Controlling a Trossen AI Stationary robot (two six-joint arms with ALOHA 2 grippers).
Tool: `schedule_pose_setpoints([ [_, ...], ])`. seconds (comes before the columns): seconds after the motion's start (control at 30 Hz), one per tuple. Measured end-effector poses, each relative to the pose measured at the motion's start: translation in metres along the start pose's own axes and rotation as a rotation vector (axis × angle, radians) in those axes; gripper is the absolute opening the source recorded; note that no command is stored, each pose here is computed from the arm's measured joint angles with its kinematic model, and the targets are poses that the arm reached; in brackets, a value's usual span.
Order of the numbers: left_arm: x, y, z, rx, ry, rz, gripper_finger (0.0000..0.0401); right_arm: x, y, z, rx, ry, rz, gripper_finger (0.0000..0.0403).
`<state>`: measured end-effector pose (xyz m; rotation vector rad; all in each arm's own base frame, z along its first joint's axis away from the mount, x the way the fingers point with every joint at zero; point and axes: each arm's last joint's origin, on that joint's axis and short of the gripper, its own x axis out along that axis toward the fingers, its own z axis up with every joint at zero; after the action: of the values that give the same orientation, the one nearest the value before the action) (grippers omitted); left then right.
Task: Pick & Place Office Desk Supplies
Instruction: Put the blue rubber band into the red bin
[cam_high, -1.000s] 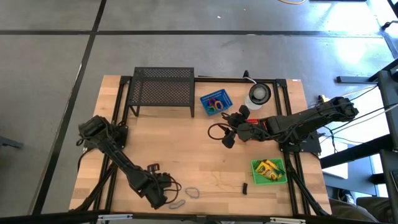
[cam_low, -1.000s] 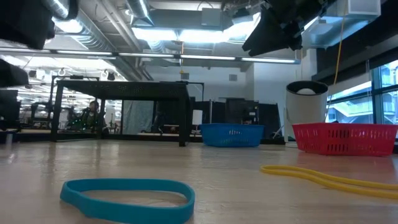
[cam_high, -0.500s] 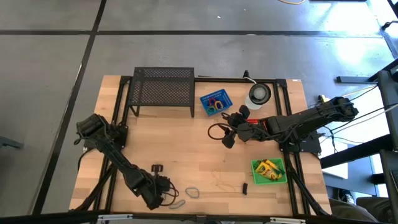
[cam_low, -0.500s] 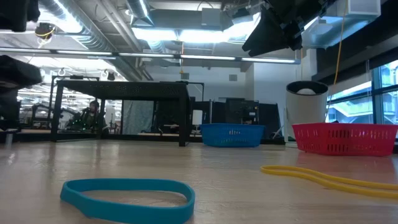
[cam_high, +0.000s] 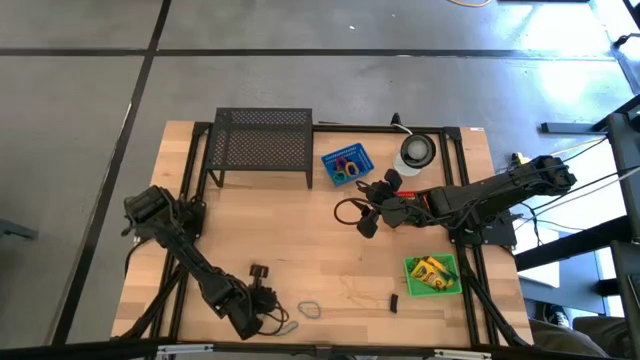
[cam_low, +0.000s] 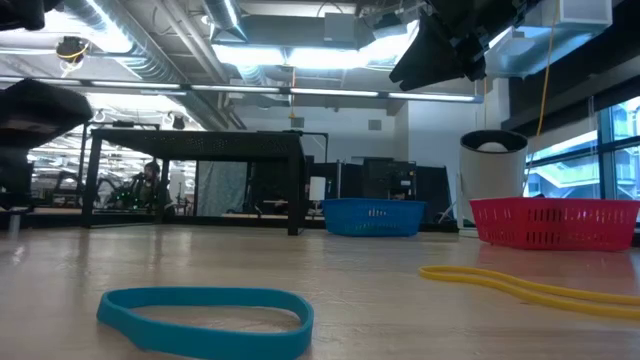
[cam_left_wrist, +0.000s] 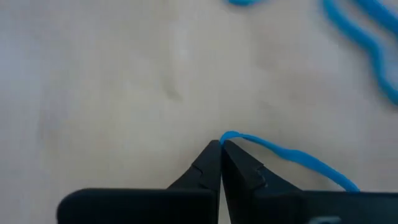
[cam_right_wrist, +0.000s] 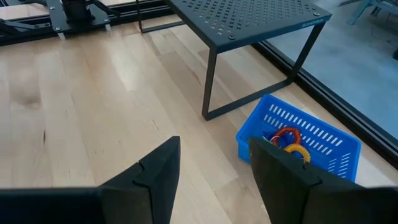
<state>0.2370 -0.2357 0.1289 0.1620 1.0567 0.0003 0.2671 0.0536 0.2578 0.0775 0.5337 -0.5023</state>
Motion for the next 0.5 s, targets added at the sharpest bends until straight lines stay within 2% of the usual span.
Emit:
schedule_pose_setpoints([
  [0.37,-0.023,0.013,0.02,0.116,-0.331,0.359,0.0003,0.0,0.0,0.0,0.02,0.002,0.004,0.0194],
  [0.5,-0.031,0.014,0.033,0.137,-0.438,0.432,0.0003,0.0,0.001,-0.001,0.029,0.017,0.041,0.0194],
])
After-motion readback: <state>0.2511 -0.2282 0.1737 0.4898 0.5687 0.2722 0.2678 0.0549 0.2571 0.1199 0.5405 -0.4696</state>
